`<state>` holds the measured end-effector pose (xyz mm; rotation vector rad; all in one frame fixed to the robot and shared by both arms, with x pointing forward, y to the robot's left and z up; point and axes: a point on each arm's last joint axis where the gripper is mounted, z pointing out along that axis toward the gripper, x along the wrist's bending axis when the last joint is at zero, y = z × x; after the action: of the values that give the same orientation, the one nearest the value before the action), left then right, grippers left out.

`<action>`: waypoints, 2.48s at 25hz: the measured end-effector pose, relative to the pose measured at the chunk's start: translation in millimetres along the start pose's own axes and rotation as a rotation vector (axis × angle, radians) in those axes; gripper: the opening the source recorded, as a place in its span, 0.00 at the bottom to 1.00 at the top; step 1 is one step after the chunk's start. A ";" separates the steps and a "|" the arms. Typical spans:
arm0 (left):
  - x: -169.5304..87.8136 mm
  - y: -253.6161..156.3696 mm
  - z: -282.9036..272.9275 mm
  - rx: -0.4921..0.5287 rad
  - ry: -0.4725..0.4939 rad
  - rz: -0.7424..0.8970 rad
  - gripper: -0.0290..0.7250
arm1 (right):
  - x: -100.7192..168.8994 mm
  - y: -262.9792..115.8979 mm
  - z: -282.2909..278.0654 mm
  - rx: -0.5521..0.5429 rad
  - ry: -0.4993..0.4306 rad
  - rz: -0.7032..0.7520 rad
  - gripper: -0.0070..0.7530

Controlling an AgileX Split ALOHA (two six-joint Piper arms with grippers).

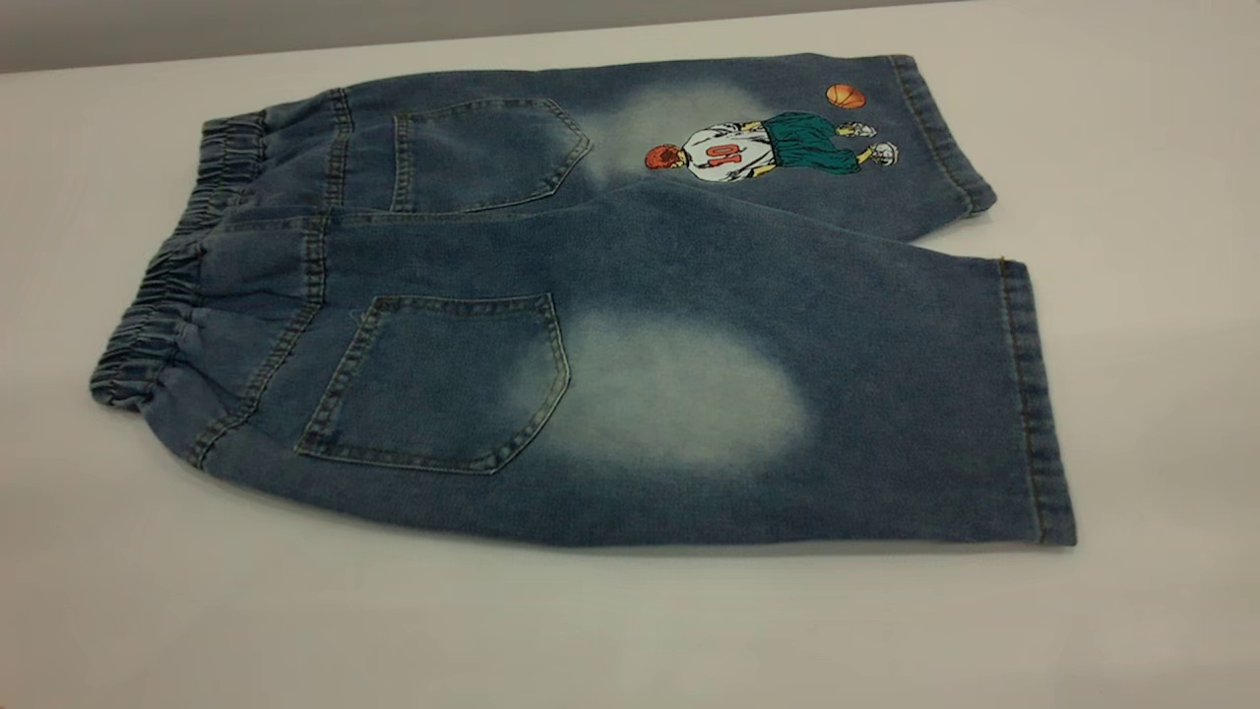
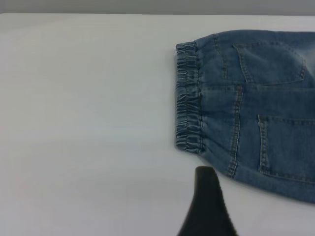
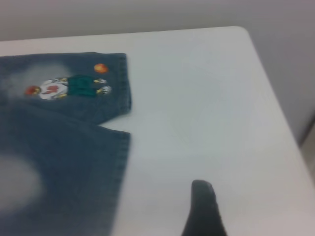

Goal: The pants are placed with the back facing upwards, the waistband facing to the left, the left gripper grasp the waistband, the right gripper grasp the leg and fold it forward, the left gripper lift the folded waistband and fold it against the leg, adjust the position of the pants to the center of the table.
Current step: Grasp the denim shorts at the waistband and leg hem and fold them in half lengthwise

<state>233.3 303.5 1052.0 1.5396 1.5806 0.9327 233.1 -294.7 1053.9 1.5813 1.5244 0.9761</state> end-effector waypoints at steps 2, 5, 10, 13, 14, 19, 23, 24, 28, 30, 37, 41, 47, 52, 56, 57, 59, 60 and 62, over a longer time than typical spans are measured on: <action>0.0 1.2 2.1 0.015 0.001 -0.002 0.66 | 3.7 2.7 0.5 0.006 0.041 0.023 0.58; -0.4 11.3 6.0 0.036 0.002 -0.032 0.66 | 9.4 20.3 5.1 0.006 0.101 0.043 0.58; -3.8 47.5 22.6 0.009 -0.021 -0.127 0.66 | 19.8 63.3 23.3 -0.007 0.217 0.050 0.58; -8.6 64.1 45.9 0.019 -0.062 -0.190 0.66 | 25.9 83.3 45.3 -0.001 0.292 0.058 0.58; -10.4 69.5 53.6 0.012 -0.080 -0.209 0.66 | 27.5 87.2 55.3 0.017 0.313 0.056 0.58; -16.6 87.9 103.2 0.046 -0.126 -0.260 0.66 | 40.1 96.5 102.7 0.139 0.484 0.084 0.58; -16.5 89.6 144.0 0.112 -0.102 -0.294 0.66 | 54.2 92.1 133.2 0.273 0.692 0.128 0.58; -16.1 89.0 154.1 0.126 -0.093 -0.297 0.66 | 56.8 89.4 142.1 0.299 0.737 0.148 0.58; -14.5 86.4 185.7 0.147 -0.065 -0.289 0.66 | 62.2 70.8 176.9 0.384 0.848 0.237 0.58; -13.6 84.9 198.3 0.146 -0.052 -0.292 0.66 | 61.8 55.7 193.9 0.419 0.848 0.296 0.58; -11.9 85.0 214.2 0.113 -0.036 -0.266 0.66 | 60.9 -5.2 234.2 0.608 0.853 0.445 0.58; -12.0 84.5 214.1 0.118 -0.037 -0.265 0.66 | 58.7 -27.4 249.0 0.686 0.824 0.458 0.58; -12.0 85.1 213.7 0.116 -0.037 -0.266 0.66 | 50.7 -65.3 271.5 0.842 0.689 0.490 0.58; -12.0 84.9 213.7 0.118 -0.037 -0.266 0.66 | 46.9 -94.4 286.2 0.910 0.630 0.519 0.58; -12.1 84.8 213.6 0.121 -0.038 -0.266 0.66 | 38.6 -114.2 294.3 0.948 0.575 0.542 0.58; -12.1 84.8 213.6 0.121 -0.038 -0.266 0.66 | 35.6 -117.5 295.2 0.954 0.567 0.551 0.58; -12.1 84.8 213.6 0.121 -0.038 -0.266 0.66 | 29.2 -119.9 296.4 0.954 0.552 0.574 0.58; -12.1 84.8 213.6 0.121 -0.038 -0.266 0.66 | 25.3 -119.5 296.9 0.948 0.543 0.586 0.58; -12.1 84.8 213.6 0.121 -0.038 -0.266 0.66 | 18.8 -118.6 297.5 0.934 0.529 0.608 0.58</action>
<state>461.9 295.1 1026.3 1.3747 1.7895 0.6680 445.0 -269.5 814.3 2.7153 2.0841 1.1294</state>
